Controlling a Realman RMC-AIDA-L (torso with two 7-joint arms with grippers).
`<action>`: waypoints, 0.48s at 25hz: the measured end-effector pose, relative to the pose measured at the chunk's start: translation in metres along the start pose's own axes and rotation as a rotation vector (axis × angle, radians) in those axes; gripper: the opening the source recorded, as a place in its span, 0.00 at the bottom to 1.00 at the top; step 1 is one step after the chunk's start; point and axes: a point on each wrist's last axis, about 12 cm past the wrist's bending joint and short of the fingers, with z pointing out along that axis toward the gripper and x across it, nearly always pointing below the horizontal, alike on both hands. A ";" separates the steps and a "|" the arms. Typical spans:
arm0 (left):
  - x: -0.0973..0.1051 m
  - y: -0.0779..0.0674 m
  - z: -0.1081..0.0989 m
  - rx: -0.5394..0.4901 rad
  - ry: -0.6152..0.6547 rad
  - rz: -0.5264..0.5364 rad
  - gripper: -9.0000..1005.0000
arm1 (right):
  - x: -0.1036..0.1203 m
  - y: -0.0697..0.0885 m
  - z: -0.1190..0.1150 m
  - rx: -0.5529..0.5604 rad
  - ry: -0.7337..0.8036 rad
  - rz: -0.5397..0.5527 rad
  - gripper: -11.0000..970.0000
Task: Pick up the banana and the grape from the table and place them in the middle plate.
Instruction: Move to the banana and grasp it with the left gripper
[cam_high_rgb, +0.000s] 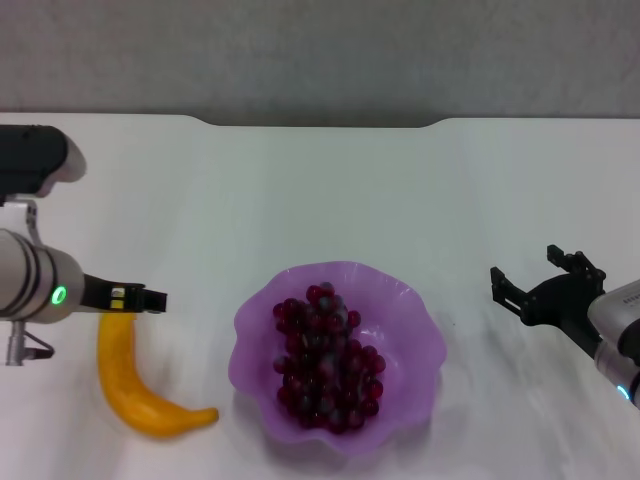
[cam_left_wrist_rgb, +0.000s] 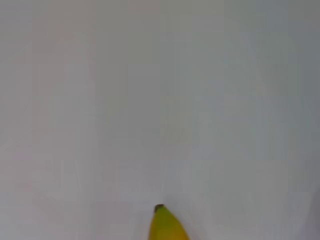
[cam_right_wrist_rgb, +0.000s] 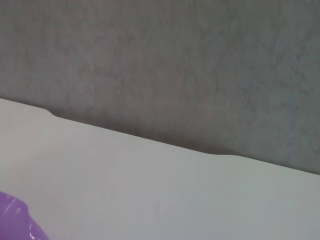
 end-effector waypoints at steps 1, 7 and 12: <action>0.000 -0.001 0.003 0.001 -0.001 -0.009 0.89 | 0.000 0.000 0.000 0.000 0.000 0.000 0.90; 0.009 0.005 0.028 -0.026 0.045 -0.063 0.89 | 0.000 0.001 0.000 -0.001 -0.001 0.000 0.90; 0.012 0.014 0.037 -0.035 0.028 -0.098 0.88 | 0.001 0.000 -0.001 0.002 0.000 0.004 0.90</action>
